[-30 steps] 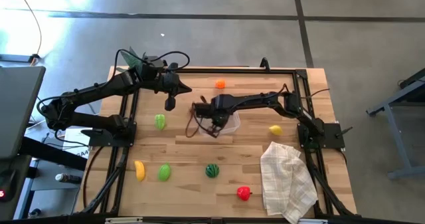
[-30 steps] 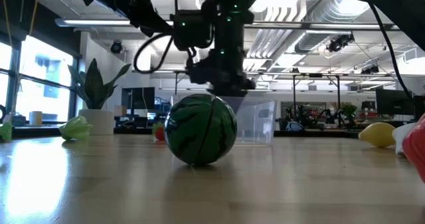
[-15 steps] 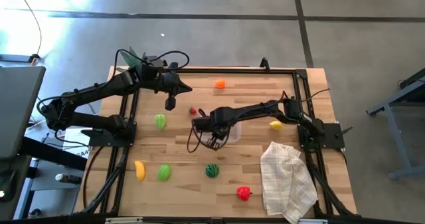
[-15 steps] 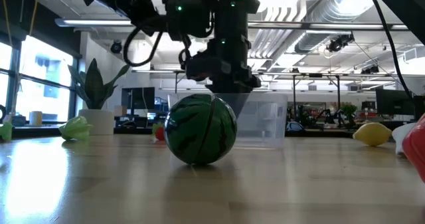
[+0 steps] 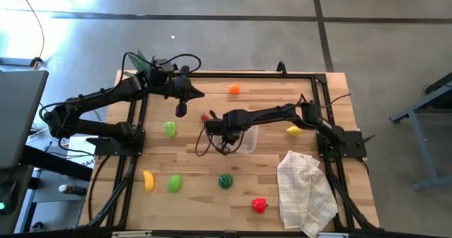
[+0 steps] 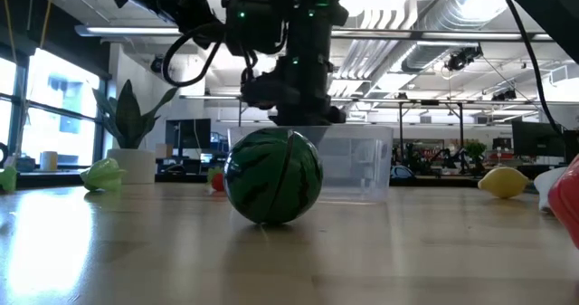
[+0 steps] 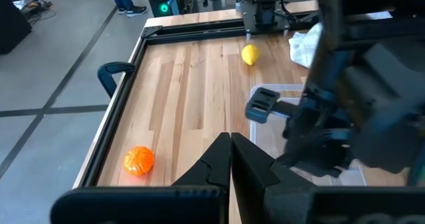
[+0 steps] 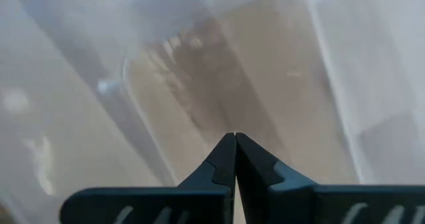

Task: Pick and placing Produce into tupperware
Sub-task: Move the transparent bin to the center of the table, then put the yellow lemon into the transparent bin

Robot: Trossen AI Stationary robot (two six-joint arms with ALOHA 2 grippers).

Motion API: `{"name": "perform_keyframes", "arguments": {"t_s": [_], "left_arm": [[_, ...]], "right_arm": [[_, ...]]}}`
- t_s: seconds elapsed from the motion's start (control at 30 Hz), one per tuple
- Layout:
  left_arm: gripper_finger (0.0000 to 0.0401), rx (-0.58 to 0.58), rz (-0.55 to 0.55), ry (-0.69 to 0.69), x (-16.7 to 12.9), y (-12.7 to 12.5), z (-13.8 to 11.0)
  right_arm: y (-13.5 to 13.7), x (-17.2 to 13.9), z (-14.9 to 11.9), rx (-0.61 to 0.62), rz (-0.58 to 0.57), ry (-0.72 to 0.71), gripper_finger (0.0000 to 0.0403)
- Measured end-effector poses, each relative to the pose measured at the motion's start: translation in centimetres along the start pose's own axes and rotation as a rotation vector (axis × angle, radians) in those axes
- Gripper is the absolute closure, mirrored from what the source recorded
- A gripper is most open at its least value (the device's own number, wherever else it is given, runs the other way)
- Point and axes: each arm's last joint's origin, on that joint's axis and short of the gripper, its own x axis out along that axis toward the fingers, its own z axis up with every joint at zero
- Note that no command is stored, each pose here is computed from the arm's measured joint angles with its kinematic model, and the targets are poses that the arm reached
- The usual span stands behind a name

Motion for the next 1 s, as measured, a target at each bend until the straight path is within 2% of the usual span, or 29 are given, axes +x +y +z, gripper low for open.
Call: {"name": "perform_keyframes", "arguments": {"t_s": [0.13,0.23,0.4,0.7,1.0], "left_arm": [[0.0398,-0.002,0.000,0.000,0.0,0.0,0.0],[0.0398,-0.003,-0.001,0.000,0.0,0.0,0.0],[0.0398,-0.003,-0.003,-0.001,0.0,0.0,0.0],[0.0398,-0.003,-0.002,-0.001,0.0,0.0,0.0],[0.0398,-0.010,-0.002,-0.001,0.0,0.0,0.0]], "right_arm": [[-0.4,0.0,1.0,-0.019,0.112,-0.015,0.0403],[0.4,-0.1,0.8,-0.049,0.190,-0.005,0.0403],[2.2,-0.2,-0.3,-0.148,0.246,0.023,0.0403],[4.1,-0.3,-1.6,-0.236,0.256,0.028,0.0403],[3.7,-0.3,-1.3,-0.224,0.238,0.022,0.0403]]}}
